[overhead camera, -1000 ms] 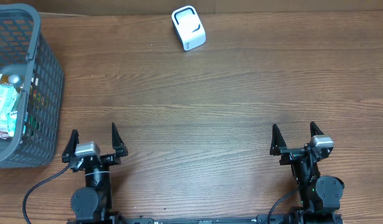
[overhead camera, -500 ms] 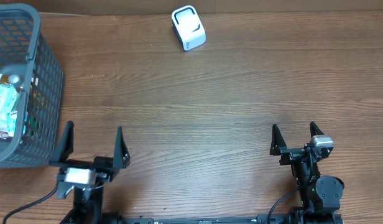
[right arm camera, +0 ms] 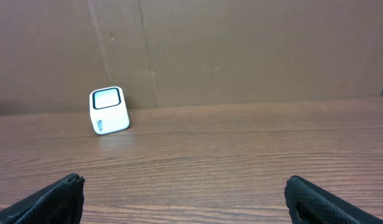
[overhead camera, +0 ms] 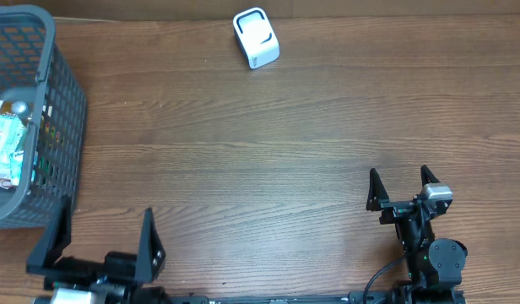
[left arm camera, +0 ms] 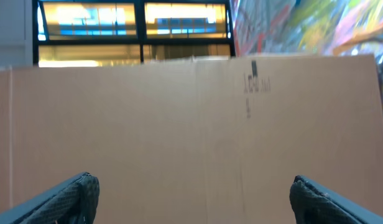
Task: Scan the item barcode
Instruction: 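Raise the left gripper and move it over the grey basket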
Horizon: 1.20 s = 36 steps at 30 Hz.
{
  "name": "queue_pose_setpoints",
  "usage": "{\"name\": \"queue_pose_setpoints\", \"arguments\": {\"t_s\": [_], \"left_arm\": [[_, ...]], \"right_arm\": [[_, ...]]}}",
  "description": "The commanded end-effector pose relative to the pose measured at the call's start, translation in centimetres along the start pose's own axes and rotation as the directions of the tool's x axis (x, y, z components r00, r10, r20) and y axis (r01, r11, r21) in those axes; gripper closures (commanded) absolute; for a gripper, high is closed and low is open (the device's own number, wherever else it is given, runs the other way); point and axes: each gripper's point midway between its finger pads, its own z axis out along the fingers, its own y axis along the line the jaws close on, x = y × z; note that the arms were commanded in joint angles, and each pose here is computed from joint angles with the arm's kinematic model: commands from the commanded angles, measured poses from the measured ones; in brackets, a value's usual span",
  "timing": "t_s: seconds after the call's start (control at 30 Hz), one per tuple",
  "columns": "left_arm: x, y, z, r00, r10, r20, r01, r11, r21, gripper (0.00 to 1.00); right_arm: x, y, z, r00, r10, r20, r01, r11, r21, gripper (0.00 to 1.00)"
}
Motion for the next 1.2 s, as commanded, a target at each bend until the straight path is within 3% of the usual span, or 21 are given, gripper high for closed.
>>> {"name": "queue_pose_setpoints", "arguments": {"t_s": [0.0, 0.3, 0.43, 0.57, 0.8, 0.9, 1.0, 1.1, 1.17], "left_arm": [[-3.1, -0.7, -0.9, 0.998, 0.027, 0.055, -0.028, 0.999, 0.020, 0.00], [-7.0, -1.0, -1.1, 0.992, 0.041, 0.120, -0.044, 0.999, 0.025, 0.00], [-9.4, -2.2, -1.2, 0.975, 0.062, 0.214, -0.082, 0.993, 0.084, 0.00], [-12.2, -2.2, -2.0, 0.933, 0.139, 0.331, -0.161, 0.986, 0.040, 0.01], [-13.1, -2.3, -2.0, 0.922, 0.141, 0.360, -0.166, 0.985, 0.038, 0.00], [-12.7, -2.0, -0.8, 0.953, 0.080, 0.294, -0.102, 0.993, 0.059, 0.00], [-11.3, -1.3, 2.0, 0.990, 0.037, 0.136, -0.046, 0.997, 0.066, 0.01], [-9.2, -0.3, 5.7, 0.997, -0.011, -0.081, 0.015, 0.998, 0.055, 0.01], [-6.6, 1.0, 8.3, 0.957, -0.058, -0.285, 0.062, 0.998, 0.003, 0.00]], "right_arm": [[0.2, -0.2, 0.0, 1.000, -0.008, 0.001, 0.008, 1.000, 0.006, 0.00], [0.2, -0.2, 0.0, 1.000, -0.008, 0.001, 0.008, 1.000, 0.006, 0.00], [0.2, -0.2, 0.0, 1.000, -0.008, 0.001, 0.008, 1.000, 0.006, 0.00], [0.2, -0.2, 0.0, 1.000, -0.008, 0.001, 0.008, 1.000, 0.006, 0.00], [0.2, -0.2, 0.0, 1.000, -0.008, 0.002, 0.008, 1.000, 0.006, 0.00], [0.2, -0.2, 0.0, 1.000, -0.008, 0.001, 0.008, 1.000, 0.006, 0.00], [0.2, -0.2, 0.0, 1.000, -0.008, 0.001, 0.008, 1.000, 0.006, 0.00], [0.2, -0.2, 0.0, 1.000, -0.008, 0.001, 0.008, 1.000, 0.006, 0.00], [0.2, -0.2, 0.0, 1.000, -0.008, 0.001, 0.008, 1.000, 0.006, 0.00]]}}
